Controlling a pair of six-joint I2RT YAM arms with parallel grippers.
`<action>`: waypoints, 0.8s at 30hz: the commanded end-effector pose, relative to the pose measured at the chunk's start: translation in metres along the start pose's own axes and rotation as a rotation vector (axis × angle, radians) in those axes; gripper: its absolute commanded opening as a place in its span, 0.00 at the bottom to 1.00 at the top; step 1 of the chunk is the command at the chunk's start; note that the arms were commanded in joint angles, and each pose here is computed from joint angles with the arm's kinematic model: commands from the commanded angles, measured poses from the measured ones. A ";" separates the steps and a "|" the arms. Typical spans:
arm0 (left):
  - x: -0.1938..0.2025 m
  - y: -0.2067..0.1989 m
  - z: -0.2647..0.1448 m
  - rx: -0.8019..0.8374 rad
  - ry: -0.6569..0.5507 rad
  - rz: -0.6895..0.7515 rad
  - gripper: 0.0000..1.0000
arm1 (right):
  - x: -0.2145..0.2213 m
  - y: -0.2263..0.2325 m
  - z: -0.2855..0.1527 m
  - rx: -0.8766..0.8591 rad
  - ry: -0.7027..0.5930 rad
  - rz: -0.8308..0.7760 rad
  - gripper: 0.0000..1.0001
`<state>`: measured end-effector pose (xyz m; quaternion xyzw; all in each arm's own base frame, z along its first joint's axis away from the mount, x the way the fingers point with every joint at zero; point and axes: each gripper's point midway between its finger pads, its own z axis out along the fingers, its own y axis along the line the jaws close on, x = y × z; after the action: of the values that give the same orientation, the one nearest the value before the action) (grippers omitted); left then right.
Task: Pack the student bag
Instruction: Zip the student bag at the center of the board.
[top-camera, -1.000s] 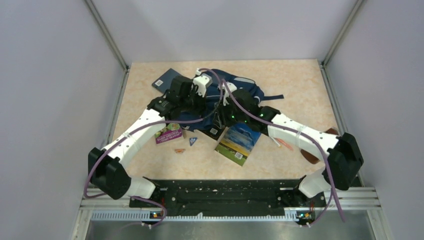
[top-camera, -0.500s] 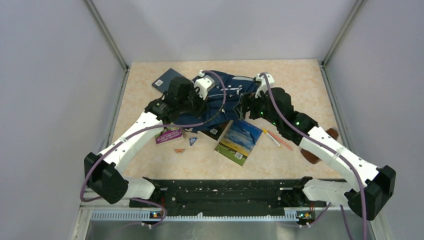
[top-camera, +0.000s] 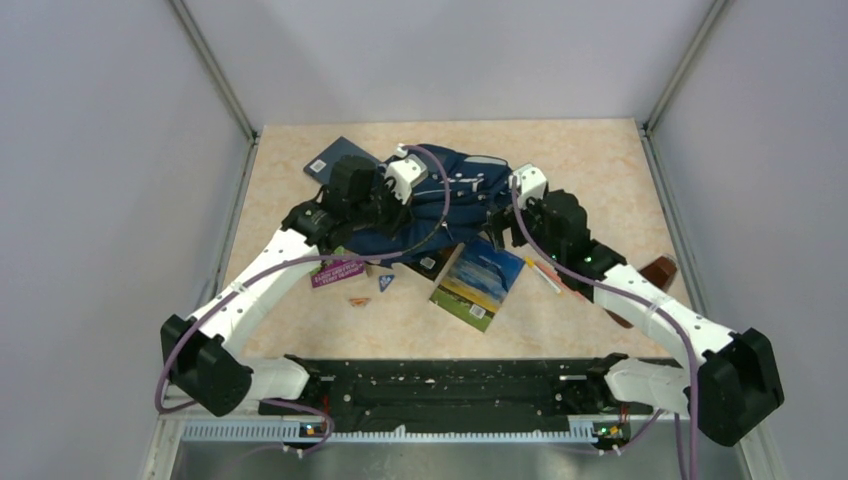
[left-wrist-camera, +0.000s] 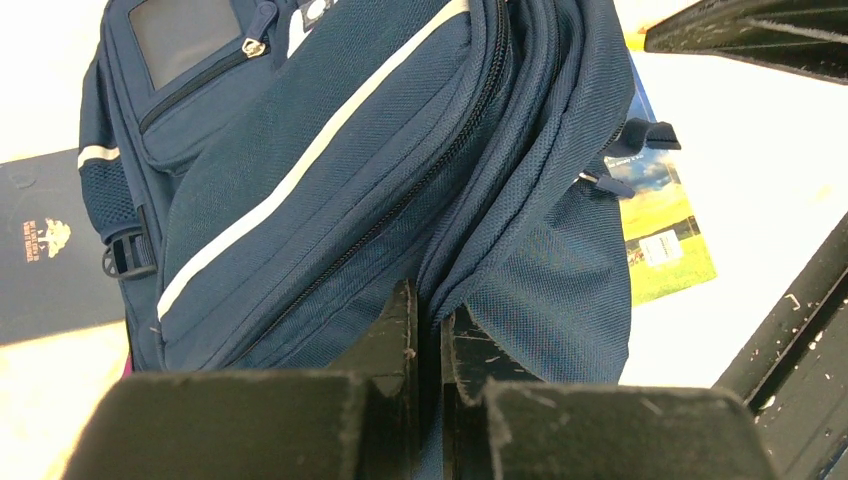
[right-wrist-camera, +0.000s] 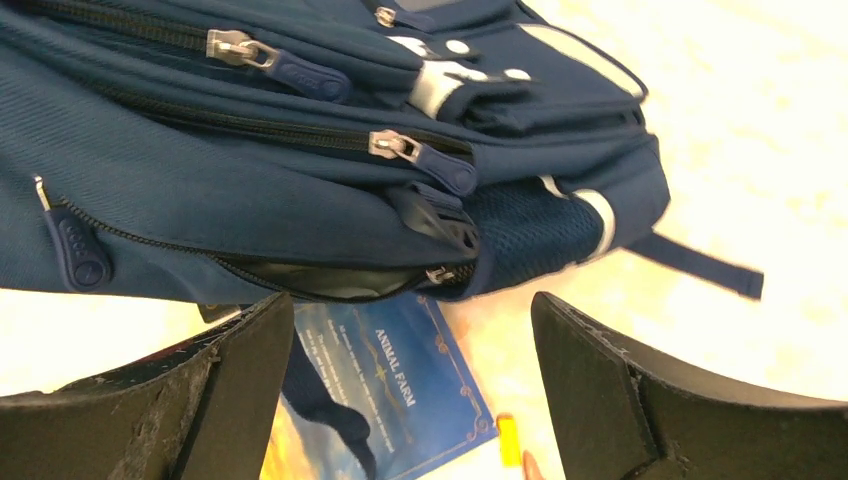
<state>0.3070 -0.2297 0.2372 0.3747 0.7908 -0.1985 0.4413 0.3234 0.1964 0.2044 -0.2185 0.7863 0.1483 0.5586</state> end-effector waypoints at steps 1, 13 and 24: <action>-0.042 -0.005 -0.021 0.014 -0.157 0.055 0.00 | -0.043 0.016 0.006 -0.120 -0.187 -0.188 0.87; -0.040 -0.009 -0.020 0.035 -0.156 0.061 0.00 | -0.043 0.039 0.036 -0.295 -0.153 -0.404 0.85; -0.041 -0.013 -0.016 0.055 -0.170 0.055 0.00 | -0.050 0.048 0.052 -0.349 -0.086 -0.367 0.08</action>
<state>0.2984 -0.2299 0.2305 0.3901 0.7895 -0.2068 0.4264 0.3457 0.2614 0.2023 -0.4524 0.6782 0.1724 0.5529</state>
